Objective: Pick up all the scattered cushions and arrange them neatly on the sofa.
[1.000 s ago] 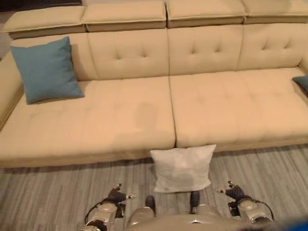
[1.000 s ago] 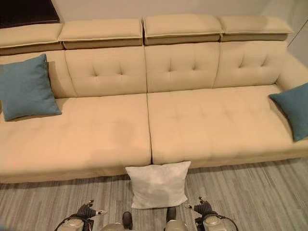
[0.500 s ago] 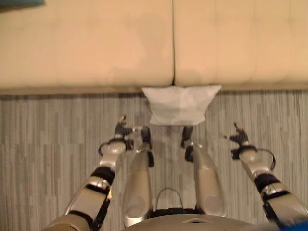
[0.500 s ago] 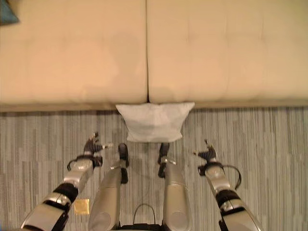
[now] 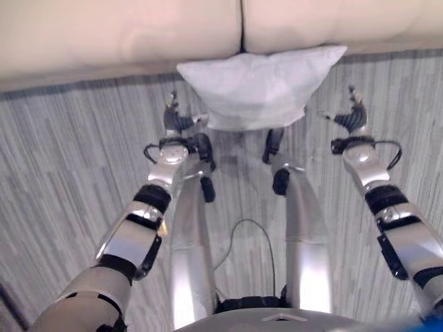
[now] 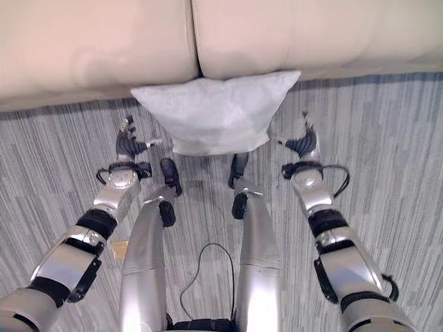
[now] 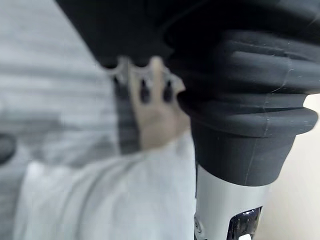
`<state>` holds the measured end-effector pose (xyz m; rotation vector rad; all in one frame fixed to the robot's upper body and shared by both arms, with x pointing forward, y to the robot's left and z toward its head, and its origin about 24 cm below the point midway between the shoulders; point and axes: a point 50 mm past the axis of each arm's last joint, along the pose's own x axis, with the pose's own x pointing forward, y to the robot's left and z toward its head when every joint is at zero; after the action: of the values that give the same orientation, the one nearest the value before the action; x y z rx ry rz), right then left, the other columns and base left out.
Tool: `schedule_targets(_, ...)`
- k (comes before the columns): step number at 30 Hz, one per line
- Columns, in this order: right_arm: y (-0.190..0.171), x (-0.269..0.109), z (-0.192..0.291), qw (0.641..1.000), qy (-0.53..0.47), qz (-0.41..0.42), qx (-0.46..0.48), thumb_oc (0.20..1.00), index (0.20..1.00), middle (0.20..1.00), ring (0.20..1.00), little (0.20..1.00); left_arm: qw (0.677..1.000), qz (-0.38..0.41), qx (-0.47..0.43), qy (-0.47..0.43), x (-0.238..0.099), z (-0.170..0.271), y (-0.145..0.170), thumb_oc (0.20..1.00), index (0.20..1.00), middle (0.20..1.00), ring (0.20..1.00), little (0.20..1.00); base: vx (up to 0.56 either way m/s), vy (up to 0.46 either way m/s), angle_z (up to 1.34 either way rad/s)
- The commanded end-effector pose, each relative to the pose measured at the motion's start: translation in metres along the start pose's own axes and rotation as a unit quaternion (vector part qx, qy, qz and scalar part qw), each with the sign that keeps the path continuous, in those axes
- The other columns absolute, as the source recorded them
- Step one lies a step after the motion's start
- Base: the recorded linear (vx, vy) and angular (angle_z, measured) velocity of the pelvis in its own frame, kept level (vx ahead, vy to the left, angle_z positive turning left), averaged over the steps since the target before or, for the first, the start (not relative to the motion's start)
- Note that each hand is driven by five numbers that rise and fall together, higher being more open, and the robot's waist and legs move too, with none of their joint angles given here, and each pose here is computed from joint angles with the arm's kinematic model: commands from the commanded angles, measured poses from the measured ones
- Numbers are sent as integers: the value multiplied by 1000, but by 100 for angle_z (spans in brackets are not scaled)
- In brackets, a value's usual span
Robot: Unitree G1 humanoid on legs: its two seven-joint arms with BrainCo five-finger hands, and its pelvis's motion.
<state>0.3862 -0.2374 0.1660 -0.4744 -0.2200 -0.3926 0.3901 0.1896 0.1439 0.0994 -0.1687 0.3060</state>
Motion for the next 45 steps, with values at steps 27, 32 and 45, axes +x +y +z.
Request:
schedule_targets(27,-3,34,100,990,-138,17,-2,1000,1000,1000,1000,1000,987,-49,-44,-144,18,105,-38,1000,1000,1000,1000,1000,25,-11,-4)
schedule_targets(32,33,28,146,980,-188,53,33,1000,1000,1000,1000,1000,977,-89,-94,-167,5,130,-79,1000,1000,1000,1000,1000,19,-25,-3)
schedule_targets(45,72,-1,202,951,-273,94,108,200,200,200,200,200,948,-117,-204,-214,-20,164,-104,200,200,200,200,200,6,-25,1)
